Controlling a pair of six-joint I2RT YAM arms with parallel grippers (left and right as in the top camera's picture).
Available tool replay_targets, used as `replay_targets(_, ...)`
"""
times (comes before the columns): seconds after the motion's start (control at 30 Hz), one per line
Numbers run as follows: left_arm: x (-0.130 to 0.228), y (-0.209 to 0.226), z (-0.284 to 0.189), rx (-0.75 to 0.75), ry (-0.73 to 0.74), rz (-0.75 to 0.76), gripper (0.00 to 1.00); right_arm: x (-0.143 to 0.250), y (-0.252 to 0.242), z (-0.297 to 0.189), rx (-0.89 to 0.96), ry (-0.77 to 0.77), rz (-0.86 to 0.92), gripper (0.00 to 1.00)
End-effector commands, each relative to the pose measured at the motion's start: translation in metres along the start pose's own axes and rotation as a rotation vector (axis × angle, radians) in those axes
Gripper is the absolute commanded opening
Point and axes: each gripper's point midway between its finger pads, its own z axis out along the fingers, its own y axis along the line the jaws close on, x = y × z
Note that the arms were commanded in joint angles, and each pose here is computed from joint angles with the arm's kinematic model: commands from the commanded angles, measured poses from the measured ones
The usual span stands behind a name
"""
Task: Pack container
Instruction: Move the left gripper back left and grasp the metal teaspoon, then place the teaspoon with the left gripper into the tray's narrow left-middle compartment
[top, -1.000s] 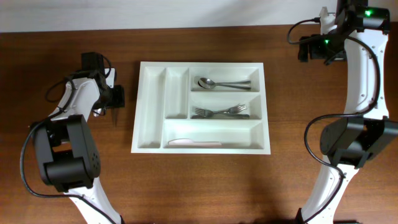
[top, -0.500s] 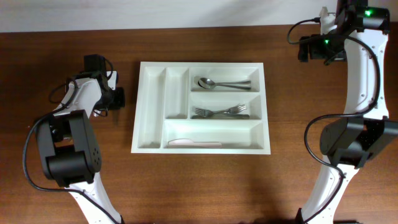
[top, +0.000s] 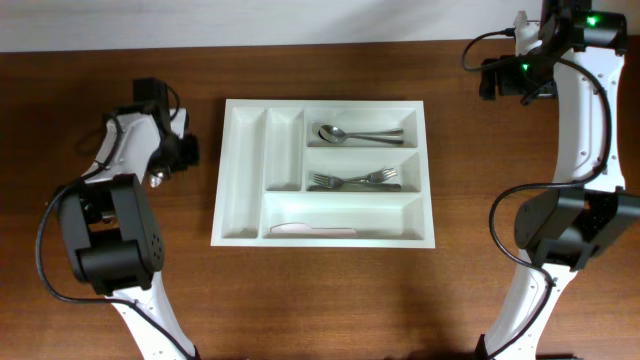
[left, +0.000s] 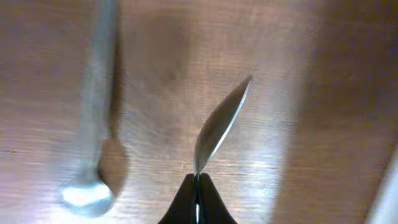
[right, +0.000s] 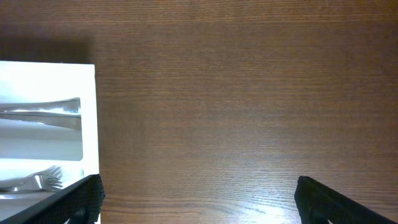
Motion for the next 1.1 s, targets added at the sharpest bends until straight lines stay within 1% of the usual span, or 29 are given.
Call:
replay_targets(0.0,-0.038,-0.01,-0.051,0.009,-0.134,0.02,0.02,-0.003,-0.003,-0.007,0.01,-0.02,0.007,0.99)
replay_targets(0.17,-0.054,-0.039,-0.101,0.032,-0.22,-0.002,0.02,-0.003,-0.003,-0.007,0.01,-0.02,0.007,0.99)
replay_targets(0.27,-0.053,-0.069,-0.117,0.059,-0.246,0.01,0.02,-0.003,-0.003,-0.007,0.01,-0.02,0.007,0.99)
replay_targets(0.33,-0.051,-0.096,-0.12,0.086,-0.25,0.055,0.02,-0.003,-0.003,-0.007,0.01,-0.02,0.007,0.99)
replay_targets(0.47,-0.044,-0.134,-0.121,0.113,-0.245,0.107,0.02,-0.003,-0.003,-0.007,0.01,-0.02,0.007,0.99)
replay_targets(0.57,-0.038,-0.157,-0.121,0.132,-0.239,0.112,0.02,-0.003,-0.003,-0.007,0.01,-0.02,0.007,0.99)
replay_targets(0.73,-0.03,-0.178,-0.11,0.148,-0.205,0.083,0.02,-0.003,-0.003,-0.007,0.01,-0.02,0.007,0.99)
replay_targets(1.07,-0.008,-0.21,-0.067,0.155,-0.096,0.144,0.02,-0.003,-0.003,-0.007,0.01,-0.02,0.007,0.99)
